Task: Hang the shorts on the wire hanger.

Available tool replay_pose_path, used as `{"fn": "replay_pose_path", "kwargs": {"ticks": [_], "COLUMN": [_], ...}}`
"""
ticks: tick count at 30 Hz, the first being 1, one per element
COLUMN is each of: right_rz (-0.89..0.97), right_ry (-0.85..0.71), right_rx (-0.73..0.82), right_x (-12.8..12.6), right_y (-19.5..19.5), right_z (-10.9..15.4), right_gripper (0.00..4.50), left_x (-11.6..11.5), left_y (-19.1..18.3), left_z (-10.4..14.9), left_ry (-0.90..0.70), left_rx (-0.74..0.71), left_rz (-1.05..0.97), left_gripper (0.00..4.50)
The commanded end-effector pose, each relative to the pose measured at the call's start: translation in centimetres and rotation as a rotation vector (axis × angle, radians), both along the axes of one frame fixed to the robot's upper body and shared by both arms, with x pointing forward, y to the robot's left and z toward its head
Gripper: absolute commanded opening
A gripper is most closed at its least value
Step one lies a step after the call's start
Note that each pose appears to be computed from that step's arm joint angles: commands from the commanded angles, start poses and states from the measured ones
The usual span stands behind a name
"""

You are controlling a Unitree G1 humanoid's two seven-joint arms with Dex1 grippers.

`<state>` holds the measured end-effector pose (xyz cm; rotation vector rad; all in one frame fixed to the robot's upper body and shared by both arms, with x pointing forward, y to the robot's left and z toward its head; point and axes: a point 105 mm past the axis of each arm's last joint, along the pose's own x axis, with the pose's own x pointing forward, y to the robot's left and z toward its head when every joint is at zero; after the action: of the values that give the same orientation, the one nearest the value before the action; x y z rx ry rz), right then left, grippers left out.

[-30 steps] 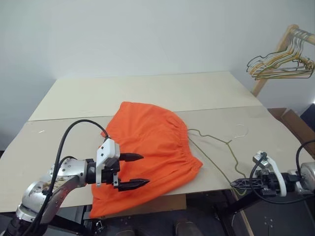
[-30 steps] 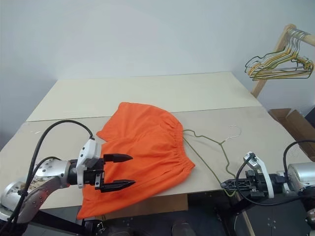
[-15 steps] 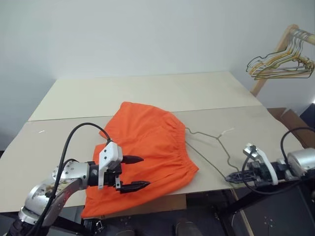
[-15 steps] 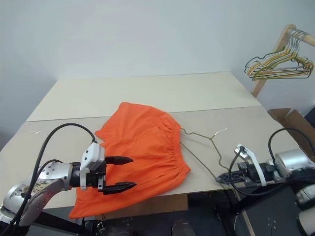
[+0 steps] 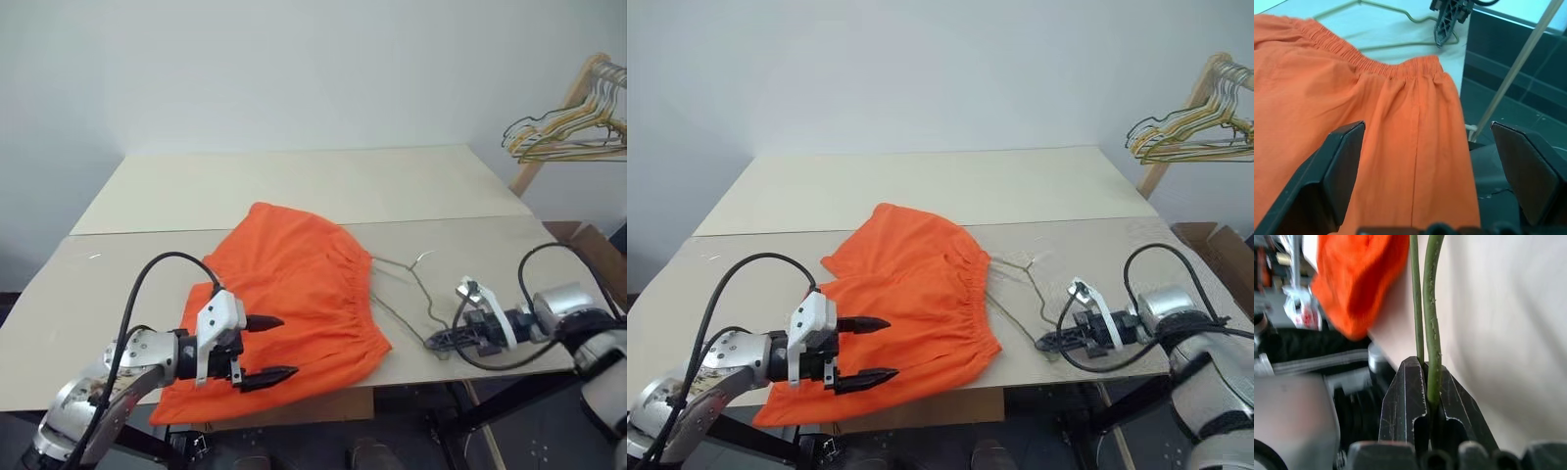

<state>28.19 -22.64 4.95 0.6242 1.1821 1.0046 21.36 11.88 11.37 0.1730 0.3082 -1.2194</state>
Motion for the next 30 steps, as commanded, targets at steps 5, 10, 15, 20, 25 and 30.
{"fn": "replay_pose_path", "kwargs": {"ticks": [5,10,15,20,25,30], "right_rz": [0.005,0.037,0.021,-0.075,-0.049,-0.034], "right_ry": [-0.021,0.020,0.008,-0.022,-0.049,-0.219], "right_rx": [0.113,0.095,0.084,0.106,0.074,0.108], "right_x": [0.7,0.2,1.0,2.8,2.9,4.4], "right_y": [1.4,2.0,2.3,2.5,2.5,2.5], "right_z": [1.0,0.1,0.0,0.7,0.4,1.9], "right_gripper": [0.00,0.00,0.00,0.00,0.00,0.00], "left_x": [-0.1,-0.1,0.0,0.1,-0.1,-0.1], "left_y": [-0.7,-0.6,-0.8,-1.0,-1.1,-1.3], "left_z": [0.7,0.3,-0.1,-0.3,-0.6,-0.7], "left_ry": [-0.044,-0.039,-0.041,-0.048,-0.046,-0.047], "left_rx": [-0.005,0.012,0.032,0.042,0.042,0.036], "left_rz": [-0.025,-0.034,-0.044,-0.048,-0.047,-0.043], "left_gripper": [4.47,4.47,4.47,4.47,4.47,4.47]}}
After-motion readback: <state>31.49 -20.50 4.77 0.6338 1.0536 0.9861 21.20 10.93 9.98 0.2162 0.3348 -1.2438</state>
